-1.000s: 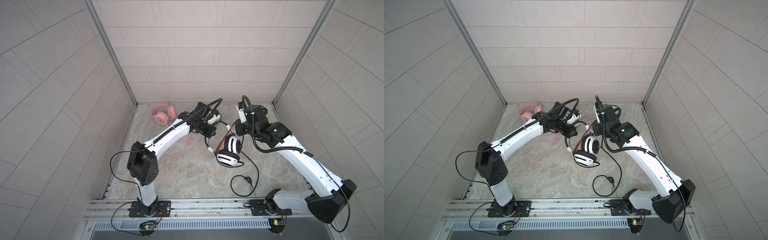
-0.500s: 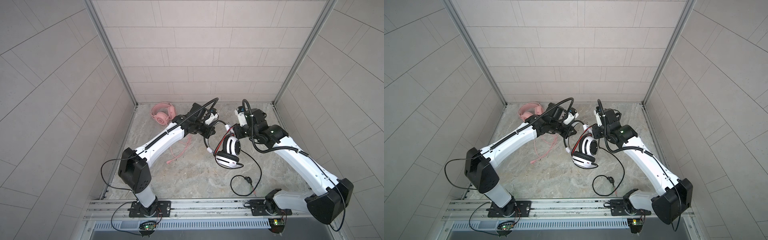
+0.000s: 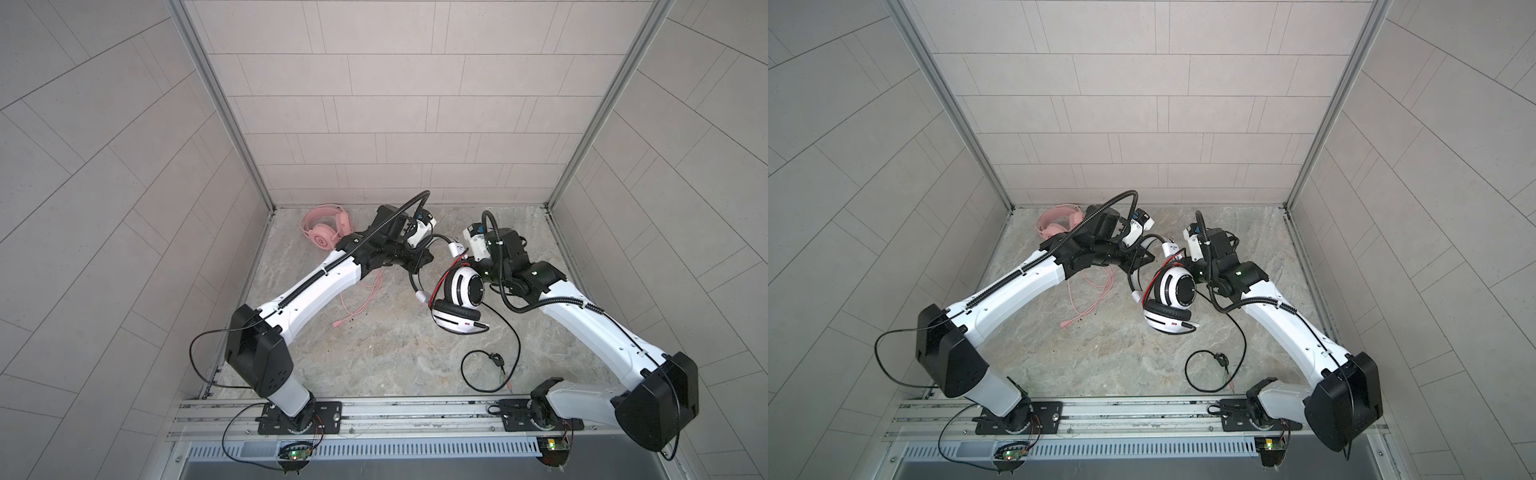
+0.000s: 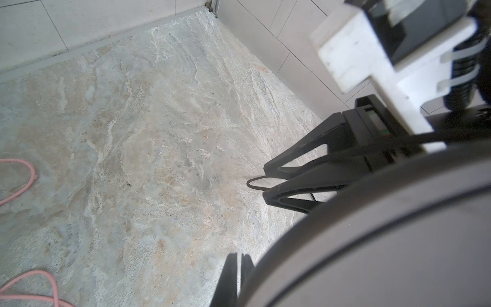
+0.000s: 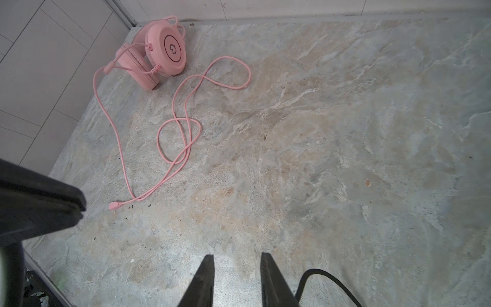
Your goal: Wrap the headphones
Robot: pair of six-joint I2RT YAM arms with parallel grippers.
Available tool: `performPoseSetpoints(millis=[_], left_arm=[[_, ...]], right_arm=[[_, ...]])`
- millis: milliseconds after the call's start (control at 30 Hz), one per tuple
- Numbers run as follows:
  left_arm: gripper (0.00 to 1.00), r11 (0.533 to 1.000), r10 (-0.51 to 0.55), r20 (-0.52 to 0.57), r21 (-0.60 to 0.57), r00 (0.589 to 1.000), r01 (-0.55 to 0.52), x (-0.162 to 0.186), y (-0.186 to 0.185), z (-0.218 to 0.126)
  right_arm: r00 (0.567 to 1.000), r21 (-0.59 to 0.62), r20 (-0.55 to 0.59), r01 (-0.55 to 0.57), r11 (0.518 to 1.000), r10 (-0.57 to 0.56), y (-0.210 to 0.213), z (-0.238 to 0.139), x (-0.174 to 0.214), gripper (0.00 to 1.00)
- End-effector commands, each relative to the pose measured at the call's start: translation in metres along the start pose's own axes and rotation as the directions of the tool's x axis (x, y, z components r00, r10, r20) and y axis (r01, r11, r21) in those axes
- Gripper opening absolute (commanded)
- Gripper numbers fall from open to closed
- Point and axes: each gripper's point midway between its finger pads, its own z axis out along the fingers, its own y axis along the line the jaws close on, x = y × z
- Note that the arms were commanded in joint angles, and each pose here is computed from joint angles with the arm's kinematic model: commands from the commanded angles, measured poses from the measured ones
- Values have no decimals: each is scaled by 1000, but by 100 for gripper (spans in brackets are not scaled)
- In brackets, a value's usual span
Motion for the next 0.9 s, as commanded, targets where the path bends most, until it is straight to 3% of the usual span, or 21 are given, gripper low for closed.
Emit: performPoseSetpoints(millis=[0,300,600,733,867], left_arm=[[0,999,-9,134,48,991,2,-33,-16,-27],[0,986,-115,262,145,958,79,-54,-6,-46],[0,982,-135,323,172,937,82,-65,-2,-63],[0,980,-138,374,186,917,72,-73,-2,-76],[0,982,-131,390,175,912,66,-74,-2,-81]], right_arm=[[998,-68,48,-27,997,30,10,-1,-7,32],[995,-125,16,-93,988,95,8,29,16,46],[990,-157,-6,-140,978,141,4,67,27,48],[985,-237,7,-164,958,171,15,83,27,49],[984,-222,-1,-176,959,180,14,105,38,49]])
